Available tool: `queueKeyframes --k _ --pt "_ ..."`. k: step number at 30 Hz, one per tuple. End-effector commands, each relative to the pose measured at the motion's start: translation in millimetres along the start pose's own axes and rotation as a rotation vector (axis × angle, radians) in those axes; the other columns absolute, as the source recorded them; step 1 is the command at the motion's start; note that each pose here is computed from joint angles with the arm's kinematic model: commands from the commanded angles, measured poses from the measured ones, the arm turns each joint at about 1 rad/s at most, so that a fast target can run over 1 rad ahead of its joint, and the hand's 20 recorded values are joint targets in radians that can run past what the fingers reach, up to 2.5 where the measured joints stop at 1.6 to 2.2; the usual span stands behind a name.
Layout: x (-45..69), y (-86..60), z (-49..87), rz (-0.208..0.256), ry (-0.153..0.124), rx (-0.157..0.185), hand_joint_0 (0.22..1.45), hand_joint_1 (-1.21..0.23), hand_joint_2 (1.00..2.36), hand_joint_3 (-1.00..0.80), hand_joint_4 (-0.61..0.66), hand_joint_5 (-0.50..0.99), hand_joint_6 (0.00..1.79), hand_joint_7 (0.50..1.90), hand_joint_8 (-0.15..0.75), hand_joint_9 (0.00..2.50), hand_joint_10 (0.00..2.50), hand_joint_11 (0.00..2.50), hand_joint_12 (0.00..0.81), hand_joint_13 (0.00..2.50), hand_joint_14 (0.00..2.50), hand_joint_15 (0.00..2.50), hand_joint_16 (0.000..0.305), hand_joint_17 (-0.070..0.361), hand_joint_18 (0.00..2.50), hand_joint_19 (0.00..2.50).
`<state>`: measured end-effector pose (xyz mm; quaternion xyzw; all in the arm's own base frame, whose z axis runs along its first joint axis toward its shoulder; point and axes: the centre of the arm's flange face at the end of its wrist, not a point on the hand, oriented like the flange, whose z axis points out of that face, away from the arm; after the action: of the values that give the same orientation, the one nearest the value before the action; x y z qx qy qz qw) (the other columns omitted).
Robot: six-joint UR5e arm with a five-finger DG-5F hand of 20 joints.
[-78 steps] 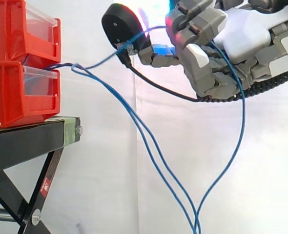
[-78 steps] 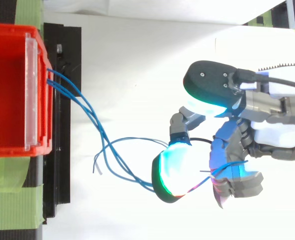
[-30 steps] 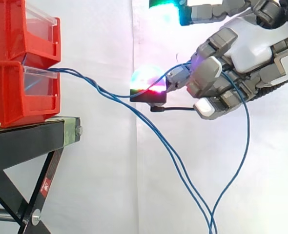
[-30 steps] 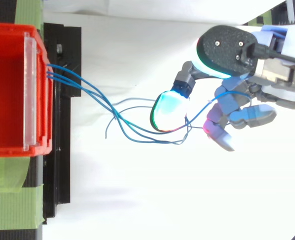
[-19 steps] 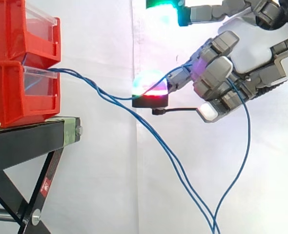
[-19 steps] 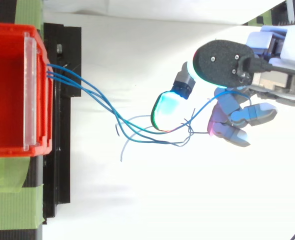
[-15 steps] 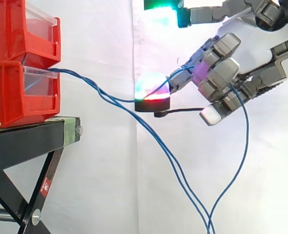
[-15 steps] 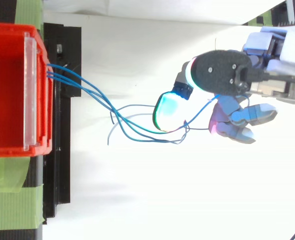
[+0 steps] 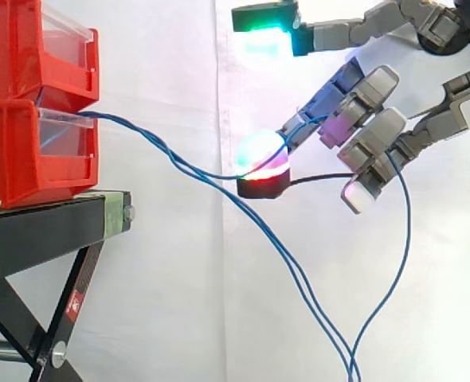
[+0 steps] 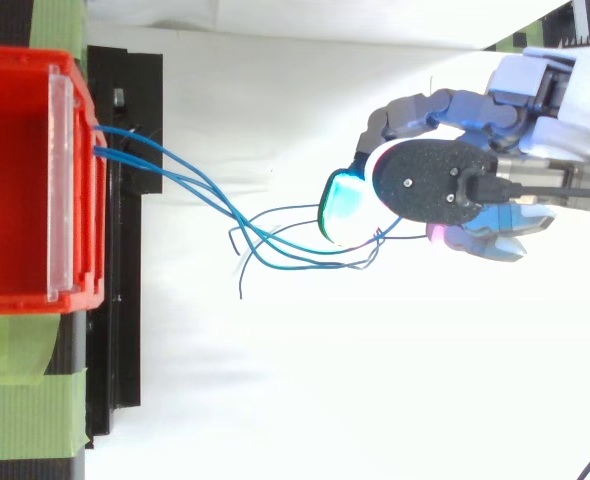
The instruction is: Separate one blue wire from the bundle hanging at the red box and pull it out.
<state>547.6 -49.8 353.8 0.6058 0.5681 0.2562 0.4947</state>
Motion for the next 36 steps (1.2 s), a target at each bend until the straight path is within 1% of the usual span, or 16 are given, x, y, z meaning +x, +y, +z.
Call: queueKeyframes --k 1,3,4,6,8,10,12,13,17,22,24,27,32,34,36 --pt "-0.3 -0.2 0.0 -0.063 -0.001 0.000 0.43 -0.31 1.00 -0.50 0.29 -0.14 0.50 1.14 0.324 0.94 2.15 1.12 0.466 1.01 0.95 1.28 0.064 0.144 0.94 0.79" --pt "0.0 -0.8 0.5 -0.088 -0.001 0.001 0.43 -0.31 1.00 -0.50 0.29 -0.14 0.50 1.15 0.326 0.94 2.15 1.11 0.472 1.01 0.95 1.26 0.064 0.144 0.94 0.78" --pt "0.0 -0.8 0.5 -0.088 -0.001 0.001 0.43 -0.31 1.00 -0.50 0.29 -0.14 0.50 1.15 0.319 0.94 2.15 1.12 0.470 1.02 0.95 1.26 0.064 0.144 0.94 0.78" --pt "-1.9 -0.5 0.4 -0.115 -0.004 0.001 0.43 -0.31 1.00 -0.50 0.29 -0.13 0.50 1.16 0.323 0.94 2.14 1.12 0.466 1.02 0.94 1.28 0.063 0.143 0.94 0.78" --pt "-2.4 -1.2 1.1 -0.128 -0.005 0.003 0.44 -0.32 1.00 -0.50 0.28 -0.13 0.50 1.17 0.313 0.94 2.12 1.14 0.463 1.02 0.92 1.29 0.063 0.141 0.93 0.79" --pt "-4.3 -0.2 1.0 -0.153 -0.008 0.001 0.44 -0.32 1.00 -0.50 0.27 -0.13 0.50 1.17 0.312 0.95 2.12 1.15 0.466 1.02 0.92 1.30 0.063 0.141 0.93 0.78" --pt "-3.5 -0.8 0.8 -0.168 -0.006 0.002 0.44 -0.33 1.00 -0.50 0.28 -0.13 0.50 1.17 0.321 0.95 2.13 1.14 0.461 1.02 0.91 1.29 0.063 0.141 0.93 0.78" --pt "-3.5 -0.8 0.8 -0.183 -0.006 0.002 0.44 -0.33 1.00 -0.50 0.28 -0.13 0.50 1.19 0.314 0.95 2.13 1.14 0.461 1.03 0.91 1.29 0.062 0.141 0.93 0.78" --pt "-4.3 -0.9 0.9 -0.212 -0.008 0.003 0.44 -0.33 1.00 -0.50 0.26 -0.13 0.50 1.22 0.309 0.96 2.14 1.15 0.456 1.03 0.90 1.31 0.062 0.139 0.94 0.79" --pt "-6.4 -1.9 2.0 -0.245 -0.011 0.006 0.46 -0.36 1.00 -0.50 0.25 -0.13 0.53 1.19 0.297 0.95 2.12 1.18 0.437 1.03 0.85 1.35 0.059 0.133 0.92 0.80" --pt "-6.8 -0.6 1.5 -0.251 -0.012 0.003 0.47 -0.37 1.00 -0.50 0.24 -0.13 0.53 1.19 0.298 0.95 2.12 1.19 0.439 1.03 0.84 1.35 0.059 0.133 0.92 0.80" --pt "-9.8 -1.7 2.5 -0.278 -0.017 0.005 0.47 -0.38 1.00 -0.50 0.24 -0.13 0.54 1.19 0.293 0.95 2.13 1.20 0.437 1.04 0.84 1.36 0.059 0.132 0.92 0.80" --pt "-11.3 -0.7 4.9 -0.306 -0.024 -0.006 0.47 -0.40 1.00 -0.50 0.23 -0.13 0.54 1.19 0.294 0.95 2.13 1.23 0.441 1.04 0.83 1.36 0.059 0.133 0.92 0.81" --pt "-12.8 -0.5 5.3 -0.325 -0.028 -0.011 0.47 -0.40 1.00 -0.50 0.24 -0.13 0.54 1.18 0.296 0.95 2.14 1.22 0.437 1.04 0.83 1.36 0.059 0.132 0.92 0.81" --pt "-13.3 0.5 5.9 -0.326 -0.029 -0.016 0.47 -0.40 1.00 -0.50 0.23 -0.13 0.54 1.18 0.297 0.94 2.14 1.21 0.439 1.04 0.83 1.37 0.059 0.133 0.92 0.81"
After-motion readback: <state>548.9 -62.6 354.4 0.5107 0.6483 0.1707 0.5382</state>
